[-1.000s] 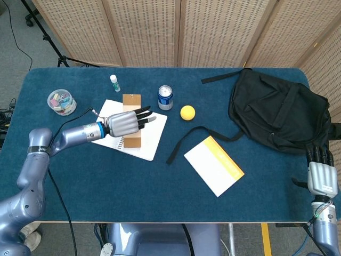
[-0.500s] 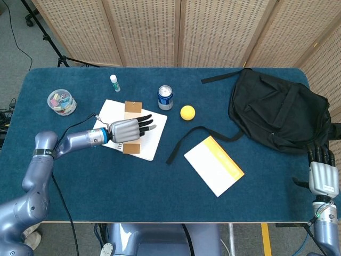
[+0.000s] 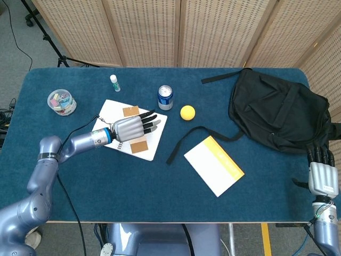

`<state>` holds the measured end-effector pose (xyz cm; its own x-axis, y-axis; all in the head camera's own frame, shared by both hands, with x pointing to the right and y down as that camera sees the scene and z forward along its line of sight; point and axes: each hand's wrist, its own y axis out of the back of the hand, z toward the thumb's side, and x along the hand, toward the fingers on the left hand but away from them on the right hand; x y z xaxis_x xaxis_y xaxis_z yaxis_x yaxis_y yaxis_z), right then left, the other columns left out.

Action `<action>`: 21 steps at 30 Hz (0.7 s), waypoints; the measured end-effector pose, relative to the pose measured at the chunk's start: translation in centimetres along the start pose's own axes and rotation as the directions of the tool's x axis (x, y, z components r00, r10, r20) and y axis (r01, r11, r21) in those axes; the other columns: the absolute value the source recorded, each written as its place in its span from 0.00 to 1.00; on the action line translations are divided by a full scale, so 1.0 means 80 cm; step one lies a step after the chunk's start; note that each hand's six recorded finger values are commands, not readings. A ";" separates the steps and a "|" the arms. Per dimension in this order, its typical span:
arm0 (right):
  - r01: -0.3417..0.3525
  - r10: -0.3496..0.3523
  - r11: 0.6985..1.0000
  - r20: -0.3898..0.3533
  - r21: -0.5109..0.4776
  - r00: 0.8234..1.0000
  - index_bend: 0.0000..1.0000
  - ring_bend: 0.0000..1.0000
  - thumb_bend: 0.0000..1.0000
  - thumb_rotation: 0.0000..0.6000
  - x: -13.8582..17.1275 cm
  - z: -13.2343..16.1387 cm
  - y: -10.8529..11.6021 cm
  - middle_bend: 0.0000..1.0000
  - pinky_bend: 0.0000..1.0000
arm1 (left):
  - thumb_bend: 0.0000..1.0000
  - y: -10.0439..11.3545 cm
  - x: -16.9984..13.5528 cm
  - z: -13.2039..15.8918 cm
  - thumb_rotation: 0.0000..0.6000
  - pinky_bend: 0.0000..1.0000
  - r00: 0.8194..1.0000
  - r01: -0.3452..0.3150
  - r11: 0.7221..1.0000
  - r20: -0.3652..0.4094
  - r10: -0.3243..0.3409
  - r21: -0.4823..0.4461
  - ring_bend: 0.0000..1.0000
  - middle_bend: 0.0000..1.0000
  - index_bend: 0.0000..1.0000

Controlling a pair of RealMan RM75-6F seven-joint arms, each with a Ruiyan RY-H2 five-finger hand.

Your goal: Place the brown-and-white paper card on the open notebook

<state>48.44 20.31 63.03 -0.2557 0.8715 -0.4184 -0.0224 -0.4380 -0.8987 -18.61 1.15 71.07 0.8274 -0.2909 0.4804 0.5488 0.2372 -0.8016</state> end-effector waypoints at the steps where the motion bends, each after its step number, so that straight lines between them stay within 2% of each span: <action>1: -0.001 0.001 1.000 -0.001 -0.002 1.000 0.08 0.00 0.00 1.00 0.000 0.000 0.000 0.00 0.00 | 0.13 0.002 -0.001 0.000 1.00 0.00 1.000 -0.014 1.000 -0.009 0.013 -0.026 0.00 0.00 0.00; 3: -0.001 0.001 1.000 -0.002 -0.006 1.000 0.08 0.00 0.00 1.00 0.000 0.000 0.001 0.00 0.00 | 0.14 0.007 -0.004 0.000 1.00 0.00 0.999 -0.045 0.995 -0.027 0.043 -0.088 0.00 0.00 0.00; 6: -0.004 0.004 1.000 -0.004 -0.011 1.000 0.08 0.00 0.00 1.00 0.000 0.001 0.001 0.00 0.00 | 0.14 0.017 -0.013 0.002 1.00 0.01 0.992 -0.120 0.963 -0.071 0.106 -0.241 0.00 0.00 0.00; 9: -0.010 0.009 1.000 -0.013 -0.017 1.000 0.08 0.00 0.00 1.00 0.001 0.003 0.001 0.00 0.00 | 0.14 0.021 -0.024 0.008 1.00 0.03 0.983 -0.177 0.885 -0.113 0.142 -0.431 0.00 0.00 0.01; 10: -0.011 0.011 1.000 -0.016 -0.020 1.000 0.08 0.00 0.00 1.00 0.002 0.004 0.000 0.00 0.00 | 0.14 0.022 -0.028 0.012 1.00 0.03 0.982 -0.186 0.846 -0.123 0.143 -0.500 0.00 0.00 0.01; 12: -0.013 0.012 1.000 -0.019 -0.022 1.000 0.08 0.00 0.00 1.00 0.002 0.004 0.001 0.00 0.00 | 0.13 0.022 -0.034 0.019 1.00 0.03 0.982 -0.189 0.787 -0.134 0.136 -0.587 0.00 0.00 0.00; 15: -0.014 0.013 0.999 -0.028 -0.032 1.000 0.08 0.00 0.00 1.00 0.003 0.006 0.001 0.00 0.00 | 0.12 0.025 -0.045 0.031 1.00 0.03 0.983 -0.181 0.677 -0.152 0.102 -0.713 0.00 0.00 0.00; 18: -0.017 0.016 0.999 -0.035 -0.039 0.999 0.08 0.00 0.00 1.00 0.004 0.008 0.002 0.00 0.00 | 0.13 0.035 -0.057 0.044 1.00 0.03 0.982 -0.179 0.527 -0.185 0.042 -0.831 0.00 0.00 0.00; 19: -0.018 0.017 0.999 -0.038 -0.041 0.999 0.08 0.00 0.00 1.00 0.004 0.008 0.002 0.00 0.00 | 0.14 0.040 -0.061 0.048 1.00 0.03 0.979 -0.184 0.457 -0.203 0.008 -0.870 0.00 0.00 0.00; 21: -0.020 0.018 0.999 -0.042 -0.045 0.999 0.08 0.00 0.00 1.00 0.005 0.009 0.002 0.00 0.00 | 0.17 0.046 -0.067 0.052 1.00 0.03 0.971 -0.200 0.338 -0.231 -0.054 -0.920 0.00 0.00 0.00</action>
<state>47.63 20.42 62.78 -0.2153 0.8718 -0.4400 0.0263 -0.4452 -0.8950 -20.51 7.41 67.03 0.7466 -0.5098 0.4274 -0.0902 -0.7141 -0.6942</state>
